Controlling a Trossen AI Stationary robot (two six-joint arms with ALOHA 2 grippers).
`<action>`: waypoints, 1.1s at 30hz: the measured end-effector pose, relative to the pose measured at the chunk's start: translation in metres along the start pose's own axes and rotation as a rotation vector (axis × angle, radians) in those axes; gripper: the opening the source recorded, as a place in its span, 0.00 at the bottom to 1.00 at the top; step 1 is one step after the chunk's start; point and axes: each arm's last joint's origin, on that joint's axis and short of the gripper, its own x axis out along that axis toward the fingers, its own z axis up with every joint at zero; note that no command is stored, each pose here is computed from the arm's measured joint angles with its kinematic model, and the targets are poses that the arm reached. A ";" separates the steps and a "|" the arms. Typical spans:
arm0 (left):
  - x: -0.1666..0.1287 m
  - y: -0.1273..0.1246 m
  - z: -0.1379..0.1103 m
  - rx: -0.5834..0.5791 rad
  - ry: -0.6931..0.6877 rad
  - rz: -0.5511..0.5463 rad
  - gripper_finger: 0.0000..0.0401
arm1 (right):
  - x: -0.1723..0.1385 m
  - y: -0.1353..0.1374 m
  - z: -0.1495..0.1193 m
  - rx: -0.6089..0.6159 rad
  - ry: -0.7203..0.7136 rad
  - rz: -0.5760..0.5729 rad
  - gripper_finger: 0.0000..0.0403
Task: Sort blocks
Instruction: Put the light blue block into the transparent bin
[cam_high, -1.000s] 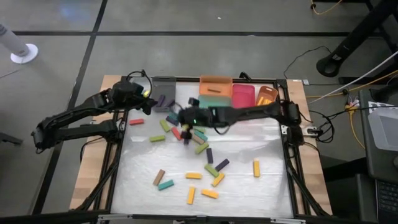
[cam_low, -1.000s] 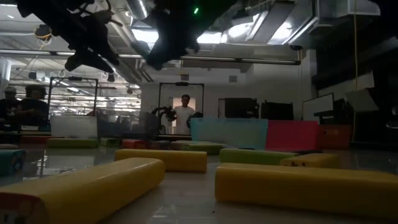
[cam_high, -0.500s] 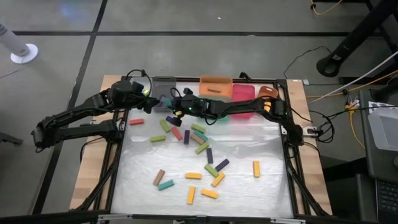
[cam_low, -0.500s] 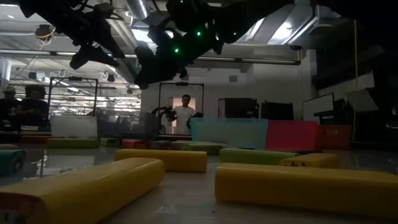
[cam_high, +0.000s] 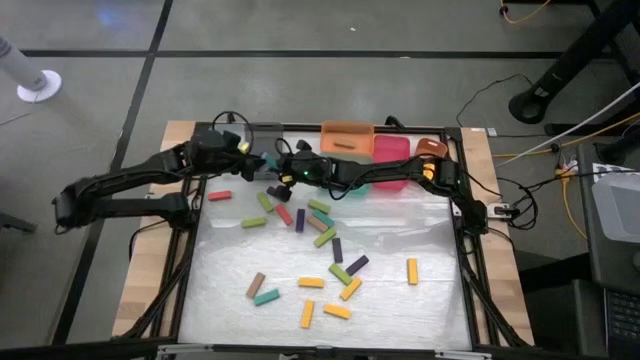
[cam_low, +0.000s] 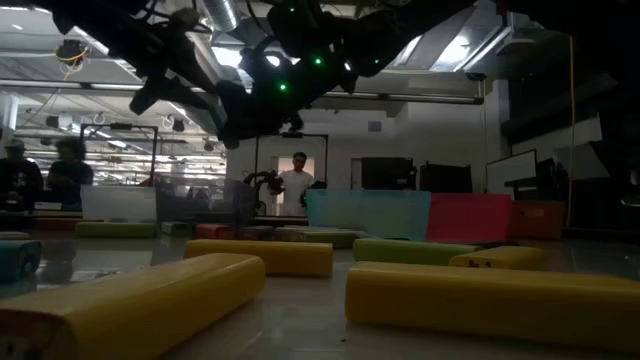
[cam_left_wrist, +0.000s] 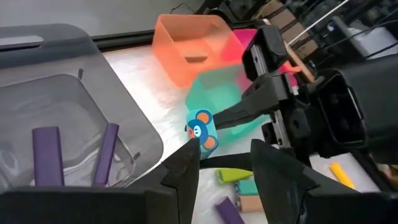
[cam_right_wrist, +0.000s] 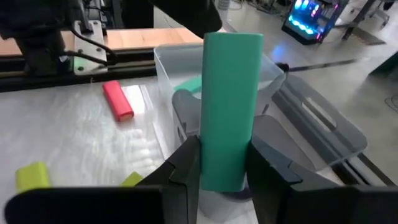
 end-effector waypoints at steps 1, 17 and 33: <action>0.002 0.000 0.000 0.001 -0.003 0.009 0.33 | 0.000 0.000 0.000 0.009 0.005 -0.001 0.25; 0.007 0.001 -0.001 0.050 -0.023 0.070 0.33 | -0.001 0.000 -0.005 0.038 0.071 -0.067 0.25; 0.025 0.003 -0.004 0.048 0.038 0.109 0.33 | -0.003 0.011 0.003 0.065 -0.012 0.025 0.25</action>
